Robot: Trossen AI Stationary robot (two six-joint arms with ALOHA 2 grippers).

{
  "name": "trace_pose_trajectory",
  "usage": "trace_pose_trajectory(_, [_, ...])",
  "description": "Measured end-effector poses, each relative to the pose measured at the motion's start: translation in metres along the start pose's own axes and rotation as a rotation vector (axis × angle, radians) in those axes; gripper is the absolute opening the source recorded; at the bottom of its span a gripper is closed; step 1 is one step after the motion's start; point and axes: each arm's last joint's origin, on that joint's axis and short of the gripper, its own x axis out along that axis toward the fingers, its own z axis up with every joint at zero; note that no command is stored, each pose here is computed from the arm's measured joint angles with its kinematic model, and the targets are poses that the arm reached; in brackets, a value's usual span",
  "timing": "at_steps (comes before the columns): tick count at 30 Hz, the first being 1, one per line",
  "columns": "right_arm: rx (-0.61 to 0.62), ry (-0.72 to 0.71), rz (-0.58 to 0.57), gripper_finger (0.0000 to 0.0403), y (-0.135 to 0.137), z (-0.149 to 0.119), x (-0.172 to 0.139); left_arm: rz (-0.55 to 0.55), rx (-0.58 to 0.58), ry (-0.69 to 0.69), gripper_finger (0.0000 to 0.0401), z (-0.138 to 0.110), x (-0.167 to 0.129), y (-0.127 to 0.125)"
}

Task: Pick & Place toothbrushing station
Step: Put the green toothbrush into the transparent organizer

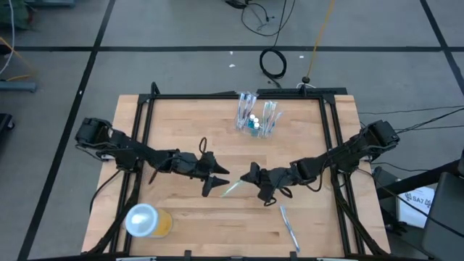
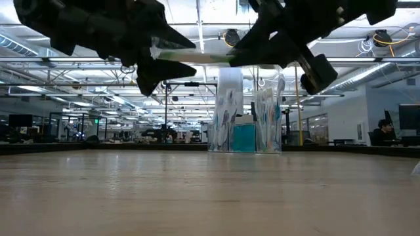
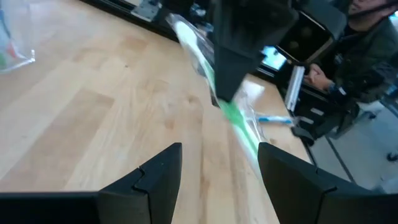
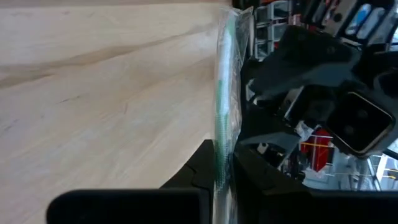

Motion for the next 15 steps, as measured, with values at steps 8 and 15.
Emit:
trace_pose_trajectory(8, [-0.036,0.010,0.012,0.0019,0.001,-0.002,0.001,-0.046,-0.056,-0.006,0.0218,0.000,0.020,0.004])
trace_pose_trajectory(15, [-0.034,0.062,-0.008,0.0019,0.000,-0.003,0.000,-0.121,-0.082,0.051,0.0218,-0.001,0.044,0.000])
